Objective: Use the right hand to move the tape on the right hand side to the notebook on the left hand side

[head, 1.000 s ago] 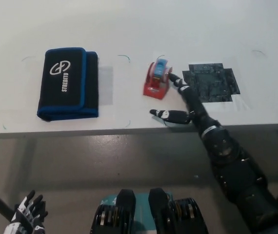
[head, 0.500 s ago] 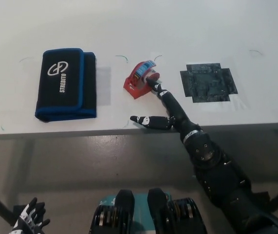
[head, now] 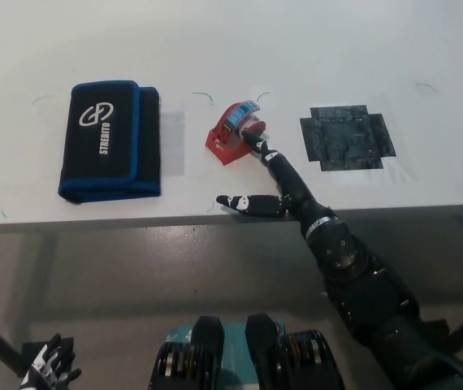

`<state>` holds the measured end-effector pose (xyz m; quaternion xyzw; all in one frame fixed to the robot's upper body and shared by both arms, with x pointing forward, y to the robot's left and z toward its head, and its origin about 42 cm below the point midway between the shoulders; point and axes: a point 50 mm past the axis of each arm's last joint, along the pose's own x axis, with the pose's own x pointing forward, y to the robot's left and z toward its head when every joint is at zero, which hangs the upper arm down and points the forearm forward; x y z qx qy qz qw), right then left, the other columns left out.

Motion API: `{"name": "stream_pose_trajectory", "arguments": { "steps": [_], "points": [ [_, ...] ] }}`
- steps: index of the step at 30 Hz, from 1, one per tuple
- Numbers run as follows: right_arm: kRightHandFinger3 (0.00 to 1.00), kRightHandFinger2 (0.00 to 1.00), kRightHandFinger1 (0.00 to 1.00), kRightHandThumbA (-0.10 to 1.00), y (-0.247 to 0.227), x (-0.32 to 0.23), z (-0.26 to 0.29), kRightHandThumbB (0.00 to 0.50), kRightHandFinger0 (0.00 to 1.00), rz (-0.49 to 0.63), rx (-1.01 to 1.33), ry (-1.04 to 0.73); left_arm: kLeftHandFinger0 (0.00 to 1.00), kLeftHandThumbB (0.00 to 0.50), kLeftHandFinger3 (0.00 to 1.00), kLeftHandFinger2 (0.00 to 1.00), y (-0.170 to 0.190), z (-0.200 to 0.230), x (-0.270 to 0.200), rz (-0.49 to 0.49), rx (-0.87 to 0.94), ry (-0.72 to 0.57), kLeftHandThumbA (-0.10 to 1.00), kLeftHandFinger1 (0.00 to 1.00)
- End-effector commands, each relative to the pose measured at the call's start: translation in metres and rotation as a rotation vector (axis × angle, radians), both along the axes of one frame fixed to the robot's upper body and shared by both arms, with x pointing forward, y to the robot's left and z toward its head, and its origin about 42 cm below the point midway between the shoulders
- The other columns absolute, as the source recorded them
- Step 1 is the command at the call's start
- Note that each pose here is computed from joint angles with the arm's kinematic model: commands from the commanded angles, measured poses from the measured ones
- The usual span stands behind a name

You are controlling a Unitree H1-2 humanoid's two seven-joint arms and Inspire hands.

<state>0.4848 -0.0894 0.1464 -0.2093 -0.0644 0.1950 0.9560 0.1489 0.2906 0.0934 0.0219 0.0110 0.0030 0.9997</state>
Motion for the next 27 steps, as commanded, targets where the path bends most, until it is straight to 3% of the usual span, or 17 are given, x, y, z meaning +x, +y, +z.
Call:
{"name": "stream_pose_trajectory", "arguments": {
  "steps": [1, 6, 7, 8, 11, 12, 16, 17, 18, 20, 22, 24, 27],
  "points": [
    [1.0, 1.0, 1.0, 0.93, 0.008, 0.006, 0.015, 0.14, 1.0, 0.057, 0.0, -0.049, 0.97, 0.358, 1.0, 1.0, 0.002, 0.01, -0.006, -0.003, 0.012, -0.059, 0.04, 1.0],
    [1.0, 1.0, 1.0, 0.97, 0.001, 0.004, 0.01, 0.167, 1.0, 0.054, -0.015, -0.043, 0.99, 0.35, 1.0, 1.0, 0.002, 0.005, -0.017, 0.018, 0.005, -0.04, 0.0, 1.0],
    [1.0, 1.0, 1.0, 0.92, -0.012, 0.004, 0.009, 0.12, 1.0, 0.045, 0.004, -0.042, 0.99, 0.35, 1.0, 1.0, 0.003, 0.004, -0.019, 0.018, 0.008, -0.039, 0.0, 1.0],
    [1.0, 1.0, 1.0, 0.92, -0.013, 0.004, 0.009, 0.119, 1.0, 0.045, 0.005, -0.042, 0.99, 0.35, 1.0, 1.0, 0.003, 0.003, -0.02, 0.018, 0.008, -0.037, 0.0, 1.0],
    [1.0, 1.0, 1.0, 0.91, -0.033, 0.0, 0.011, 0.142, 1.0, 0.001, 0.001, -0.047, 1.0, 0.388, 1.0, 1.0, 0.003, 0.003, -0.024, 0.021, -0.002, -0.029, 0.01, 1.0],
    [1.0, 1.0, 1.0, 0.96, -0.04, -0.002, 0.016, 0.17, 1.0, -0.012, -0.02, -0.06, 1.0, 0.39, 1.0, 1.0, 0.003, 0.002, -0.024, 0.023, -0.004, -0.028, 0.0, 1.0],
    [1.0, 1.0, 1.0, 0.97, -0.052, -0.013, 0.025, 0.152, 1.0, -0.015, -0.021, -0.084, 0.99, 0.378, 1.0, 1.0, 0.003, 0.0, -0.024, 0.021, -0.003, -0.027, 0.01, 1.0],
    [1.0, 1.0, 1.0, 0.95, -0.063, -0.026, 0.038, 0.127, 1.0, -0.02, -0.016, -0.103, 0.99, 0.377, 1.0, 1.0, 0.003, 0.0, -0.024, 0.023, -0.003, -0.026, 0.05, 1.0],
    [1.0, 1.0, 1.0, 0.95, -0.072, -0.038, 0.045, 0.137, 1.0, -0.026, -0.021, -0.122, 0.99, 0.369, 1.0, 1.0, 0.003, -0.001, -0.026, 0.023, -0.003, -0.018, 0.07, 1.0],
    [1.0, 1.0, 1.0, 1.0, -0.085, -0.056, 0.06, 0.216, 1.0, -0.054, -0.071, -0.183, 0.98, 0.337, 1.0, 1.0, 0.003, -0.001, -0.027, 0.023, -0.001, -0.014, 0.12, 1.0],
    [1.0, 1.0, 1.0, 1.0, -0.087, -0.062, 0.061, 0.223, 1.0, -0.06, -0.07, -0.183, 0.98, 0.317, 1.0, 1.0, 0.005, -0.002, -0.029, 0.025, 0.002, -0.007, 0.12, 1.0],
    [1.0, 1.0, 1.0, 1.0, -0.1, -0.092, 0.078, 0.189, 1.0, -0.074, -0.054, -0.218, 0.99, 0.278, 1.0, 1.0, 0.006, -0.005, -0.031, 0.026, 0.001, -0.003, 0.13, 1.0],
    [1.0, 1.0, 1.0, 1.0, -0.11, -0.121, 0.086, 0.205, 1.0, -0.064, -0.047, -0.254, 0.98, 0.245, 1.0, 1.0, 0.006, -0.006, -0.03, 0.03, -0.004, -0.006, 0.14, 1.0]
  ]
}}
